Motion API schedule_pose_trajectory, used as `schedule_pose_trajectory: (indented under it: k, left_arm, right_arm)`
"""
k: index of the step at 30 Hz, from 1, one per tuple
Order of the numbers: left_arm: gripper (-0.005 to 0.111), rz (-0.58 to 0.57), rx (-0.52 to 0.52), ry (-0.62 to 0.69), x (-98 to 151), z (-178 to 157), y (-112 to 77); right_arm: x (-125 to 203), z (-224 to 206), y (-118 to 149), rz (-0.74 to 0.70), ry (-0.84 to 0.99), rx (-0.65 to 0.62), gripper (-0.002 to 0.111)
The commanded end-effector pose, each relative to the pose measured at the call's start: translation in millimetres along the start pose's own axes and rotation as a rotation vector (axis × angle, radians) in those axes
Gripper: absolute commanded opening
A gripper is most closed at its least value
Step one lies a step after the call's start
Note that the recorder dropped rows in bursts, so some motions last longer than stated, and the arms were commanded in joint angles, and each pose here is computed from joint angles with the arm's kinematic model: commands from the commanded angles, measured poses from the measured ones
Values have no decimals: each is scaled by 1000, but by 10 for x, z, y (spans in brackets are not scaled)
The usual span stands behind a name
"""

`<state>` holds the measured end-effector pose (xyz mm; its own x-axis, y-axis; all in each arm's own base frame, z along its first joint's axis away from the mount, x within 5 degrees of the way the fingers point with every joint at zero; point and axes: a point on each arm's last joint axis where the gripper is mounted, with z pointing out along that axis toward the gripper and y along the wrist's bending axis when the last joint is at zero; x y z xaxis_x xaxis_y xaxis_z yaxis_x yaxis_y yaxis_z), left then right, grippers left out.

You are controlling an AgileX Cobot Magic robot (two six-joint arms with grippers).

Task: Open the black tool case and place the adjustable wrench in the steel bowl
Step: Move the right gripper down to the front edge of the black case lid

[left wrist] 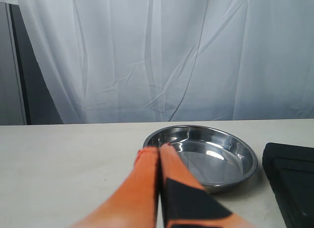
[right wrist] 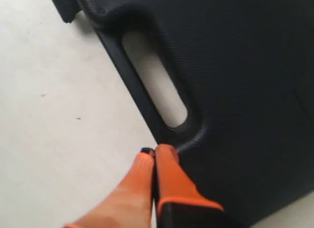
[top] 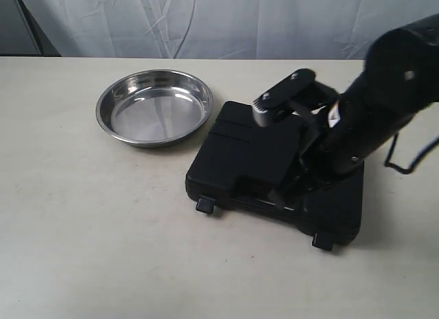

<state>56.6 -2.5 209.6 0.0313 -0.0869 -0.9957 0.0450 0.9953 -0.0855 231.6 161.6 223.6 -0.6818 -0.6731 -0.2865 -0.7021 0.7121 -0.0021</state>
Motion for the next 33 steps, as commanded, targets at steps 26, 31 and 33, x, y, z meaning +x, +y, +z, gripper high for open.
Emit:
schedule_pose_trajectory:
  k: [26, 31, 33]
  left_arm:
    - [0, 6, 6, -3, 9, -3, -2]
    - [0, 6, 6, -3, 9, -3, -2]
    - [0, 6, 6, -3, 9, -3, -2]
  right_arm:
    - [-339, 810, -10, 34, 185, -80, 34]
    - [-313, 921, -12, 36, 220, -85, 48]
    - [-313, 921, -12, 36, 220, -85, 49]
